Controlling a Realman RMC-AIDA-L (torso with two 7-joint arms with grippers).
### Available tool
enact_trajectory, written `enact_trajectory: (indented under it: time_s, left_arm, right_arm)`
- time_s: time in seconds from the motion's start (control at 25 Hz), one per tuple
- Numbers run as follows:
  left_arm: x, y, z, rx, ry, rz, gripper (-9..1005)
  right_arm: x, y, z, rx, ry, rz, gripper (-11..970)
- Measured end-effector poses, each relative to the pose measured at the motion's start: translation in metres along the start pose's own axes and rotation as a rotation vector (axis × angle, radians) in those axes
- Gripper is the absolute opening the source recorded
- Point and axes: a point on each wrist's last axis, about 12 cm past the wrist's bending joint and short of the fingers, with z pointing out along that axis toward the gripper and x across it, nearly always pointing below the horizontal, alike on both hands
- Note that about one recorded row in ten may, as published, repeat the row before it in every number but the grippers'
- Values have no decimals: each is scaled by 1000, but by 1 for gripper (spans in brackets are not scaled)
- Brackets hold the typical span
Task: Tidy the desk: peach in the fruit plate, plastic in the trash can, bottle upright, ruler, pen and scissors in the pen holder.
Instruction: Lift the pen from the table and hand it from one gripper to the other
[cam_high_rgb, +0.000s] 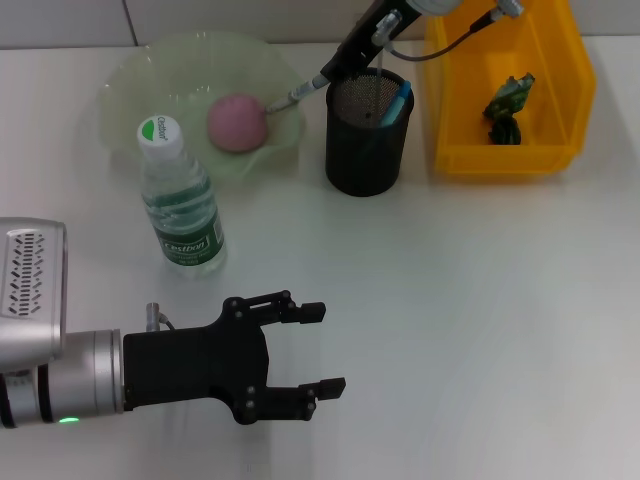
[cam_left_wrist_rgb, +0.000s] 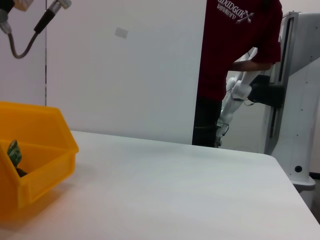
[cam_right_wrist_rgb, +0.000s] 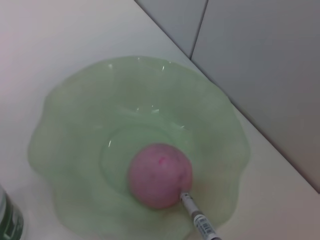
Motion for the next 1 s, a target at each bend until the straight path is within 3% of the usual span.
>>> enact_trajectory:
  time_s: [0.68, 0.88, 1.0]
  left_arm:
    - [0, 0, 0, -1, 1, 0, 798]
    - [0, 0, 0, -3, 0, -1, 798]
    - [0, 0, 0, -3, -1, -1, 797]
  right_arm:
    - [1, 2, 4, -2, -1, 1, 302]
    - [4, 3, 6, -9, 11, 5, 204]
    - [4, 3, 6, -9, 11, 5, 198]
